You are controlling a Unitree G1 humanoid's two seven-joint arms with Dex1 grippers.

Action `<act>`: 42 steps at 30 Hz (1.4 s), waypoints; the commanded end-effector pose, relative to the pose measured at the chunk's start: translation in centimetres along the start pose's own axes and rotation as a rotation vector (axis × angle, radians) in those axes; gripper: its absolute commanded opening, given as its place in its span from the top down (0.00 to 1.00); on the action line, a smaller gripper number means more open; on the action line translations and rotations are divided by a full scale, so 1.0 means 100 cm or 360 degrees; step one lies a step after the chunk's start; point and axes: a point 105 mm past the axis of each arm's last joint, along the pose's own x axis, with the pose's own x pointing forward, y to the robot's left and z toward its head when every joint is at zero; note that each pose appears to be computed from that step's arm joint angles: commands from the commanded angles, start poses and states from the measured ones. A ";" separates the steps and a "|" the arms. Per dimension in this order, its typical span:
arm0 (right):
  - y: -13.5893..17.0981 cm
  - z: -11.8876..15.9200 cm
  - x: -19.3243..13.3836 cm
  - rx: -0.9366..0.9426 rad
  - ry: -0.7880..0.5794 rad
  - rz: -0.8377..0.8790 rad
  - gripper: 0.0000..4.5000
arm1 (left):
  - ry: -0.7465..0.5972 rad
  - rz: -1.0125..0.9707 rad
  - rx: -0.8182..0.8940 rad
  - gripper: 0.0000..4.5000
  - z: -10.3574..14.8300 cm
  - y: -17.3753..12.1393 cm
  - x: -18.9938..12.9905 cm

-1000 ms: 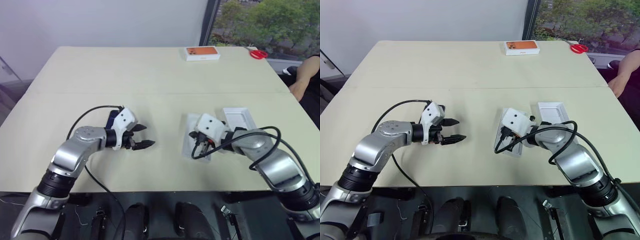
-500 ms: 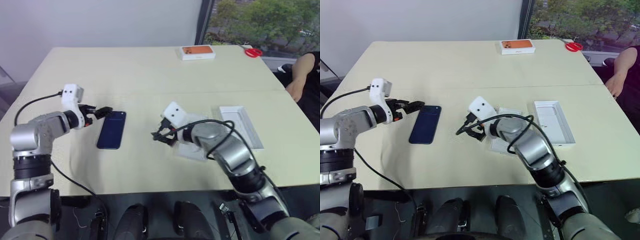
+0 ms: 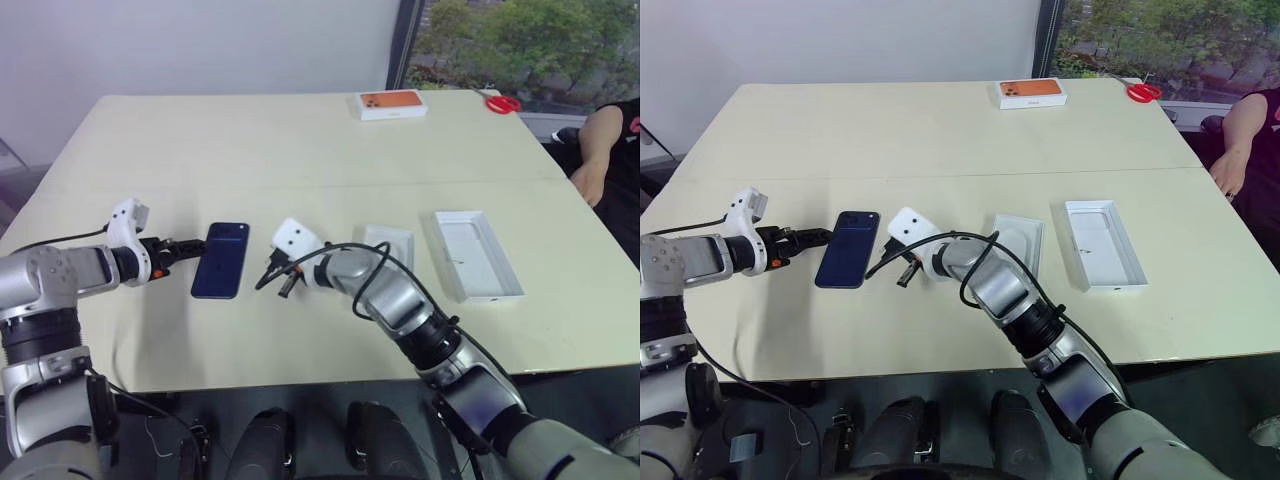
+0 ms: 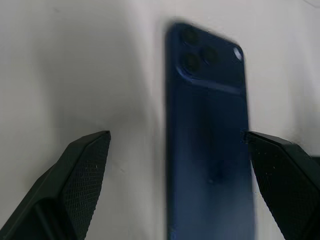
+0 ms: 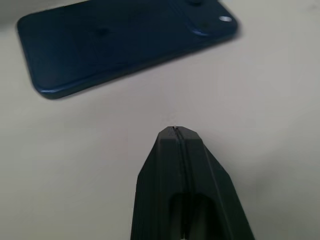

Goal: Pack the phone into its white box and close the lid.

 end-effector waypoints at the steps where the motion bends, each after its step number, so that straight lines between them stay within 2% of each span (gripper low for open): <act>1: 0.007 0.018 0.005 -0.0099 -0.0077 0.0041 0.99 | 0.0162 -0.0061 -0.0050 0.00 -0.016 -0.006 0.001; 10: 0.015 0.013 0.013 -0.0131 -0.0051 0.0101 0.99 | 0.0343 -0.0335 -0.0023 0.00 -0.047 -0.040 0.015; 28: 0.009 0.007 0.009 -0.0166 -0.0023 0.0068 0.99 | 0.0343 -0.0616 -0.0135 0.00 -0.056 -0.070 0.027; 42: 0.008 -0.001 0.004 -0.0155 -0.0001 0.0051 0.99 | 0.0246 -0.0481 -0.0263 0.00 -0.037 -0.048 0.022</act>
